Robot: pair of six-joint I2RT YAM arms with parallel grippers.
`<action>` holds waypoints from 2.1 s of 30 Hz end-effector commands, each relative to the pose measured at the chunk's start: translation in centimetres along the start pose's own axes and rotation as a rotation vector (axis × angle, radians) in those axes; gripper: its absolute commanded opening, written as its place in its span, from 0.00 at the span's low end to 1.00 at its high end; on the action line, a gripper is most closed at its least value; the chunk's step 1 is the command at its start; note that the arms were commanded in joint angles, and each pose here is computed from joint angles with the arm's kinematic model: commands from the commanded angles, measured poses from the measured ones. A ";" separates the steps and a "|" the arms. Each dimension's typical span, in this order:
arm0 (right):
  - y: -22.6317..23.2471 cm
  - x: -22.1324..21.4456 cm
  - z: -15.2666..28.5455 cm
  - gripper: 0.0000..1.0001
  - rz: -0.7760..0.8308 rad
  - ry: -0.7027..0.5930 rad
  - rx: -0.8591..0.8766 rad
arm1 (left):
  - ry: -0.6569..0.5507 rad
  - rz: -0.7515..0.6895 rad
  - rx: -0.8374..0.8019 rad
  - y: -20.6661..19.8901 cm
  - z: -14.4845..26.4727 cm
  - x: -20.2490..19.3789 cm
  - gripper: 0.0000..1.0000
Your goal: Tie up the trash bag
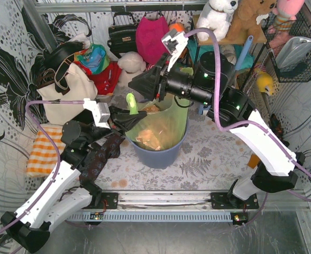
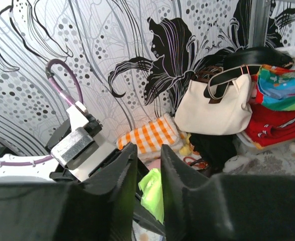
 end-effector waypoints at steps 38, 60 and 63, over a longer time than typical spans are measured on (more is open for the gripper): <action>1.6 -3.9 -1.3 0.52 -0.059 0.142 0.143 | -0.121 -0.078 0.025 -0.9 0.0 4.7 0.10; 0.3 -1.7 -2.5 0.00 -0.076 0.043 0.045 | -0.120 -0.030 0.068 0.8 -0.5 3.0 0.31; 0.4 -0.8 -2.3 0.00 -0.078 0.015 0.045 | -0.110 -0.009 0.077 1.3 -0.7 2.1 0.36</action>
Point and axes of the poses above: each gripper's point midway between its finger pads, its own z axis back along the fingers, its own y axis along the line the jaws close on, x = y × z, the point moved 3 cm from there along z, back along the fingers, and after that the axes turned 13 degrees about z, right-handed, at the moved point
